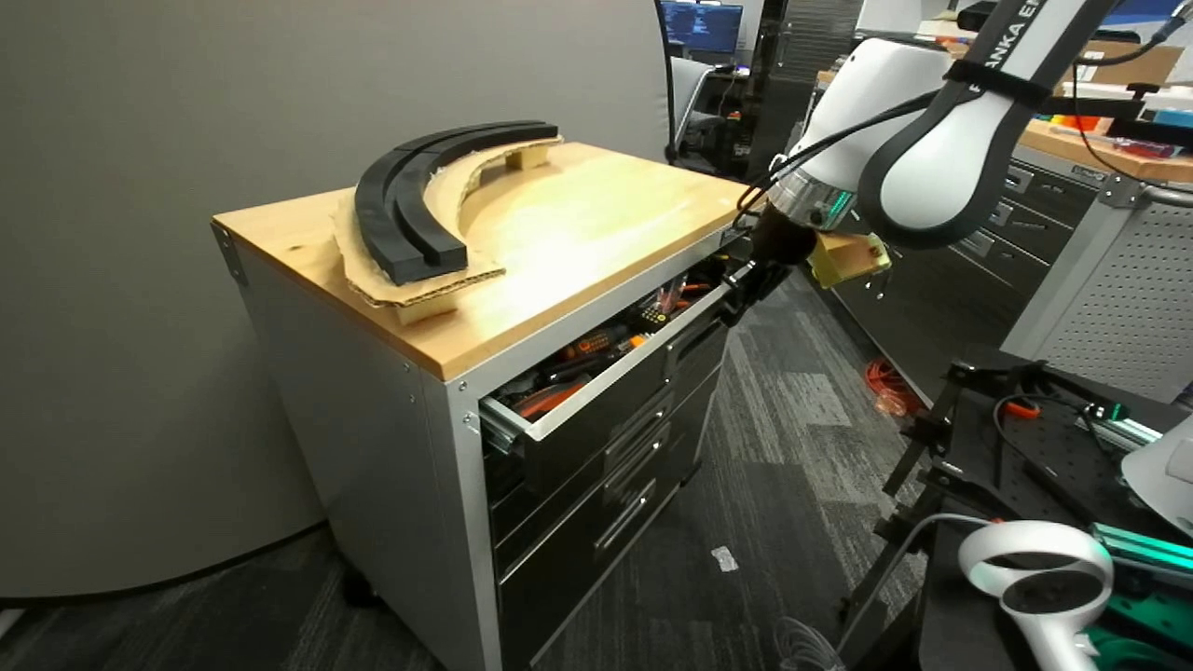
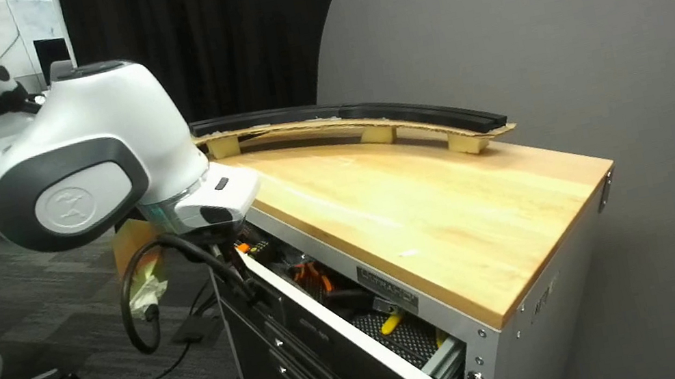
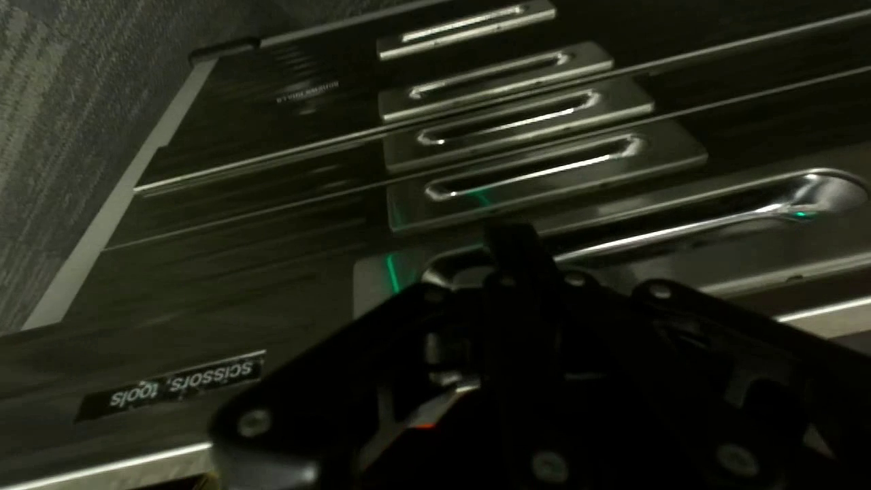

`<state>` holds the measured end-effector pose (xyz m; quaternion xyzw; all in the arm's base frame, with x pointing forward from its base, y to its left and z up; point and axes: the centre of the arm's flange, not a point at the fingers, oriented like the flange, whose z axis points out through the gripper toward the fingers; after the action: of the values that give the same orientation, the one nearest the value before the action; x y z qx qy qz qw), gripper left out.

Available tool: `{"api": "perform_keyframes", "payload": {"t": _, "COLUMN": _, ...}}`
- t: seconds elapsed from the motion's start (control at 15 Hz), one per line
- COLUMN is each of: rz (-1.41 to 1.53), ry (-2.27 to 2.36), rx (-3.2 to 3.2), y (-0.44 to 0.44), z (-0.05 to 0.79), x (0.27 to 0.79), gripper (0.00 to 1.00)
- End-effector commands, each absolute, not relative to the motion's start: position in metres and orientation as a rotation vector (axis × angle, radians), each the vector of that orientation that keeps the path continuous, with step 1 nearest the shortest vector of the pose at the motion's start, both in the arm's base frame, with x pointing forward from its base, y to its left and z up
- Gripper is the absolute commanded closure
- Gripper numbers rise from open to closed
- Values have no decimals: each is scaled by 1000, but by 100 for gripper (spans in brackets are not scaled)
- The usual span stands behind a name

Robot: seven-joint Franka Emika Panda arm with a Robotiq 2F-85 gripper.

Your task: Put the black object in the open drawer and close the drawer

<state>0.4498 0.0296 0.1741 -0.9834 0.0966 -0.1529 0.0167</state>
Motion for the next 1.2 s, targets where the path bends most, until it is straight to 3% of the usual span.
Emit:
{"api": "perform_keyframes", "payload": {"t": 0.0, "rz": -736, "ry": 353, "rx": -2994, "y": 33, "z": 175, "x": 465, "gripper": 95}}
{"api": "perform_keyframes", "payload": {"t": 0.47, "rz": -947, "ry": 362, "rx": -2905, "y": 40, "z": 178, "x": 473, "gripper": 94}}
{"api": "perform_keyframes", "payload": {"t": 1.13, "rz": -961, "ry": 367, "rx": -2852, "y": 46, "z": 164, "x": 485, "gripper": 95}}
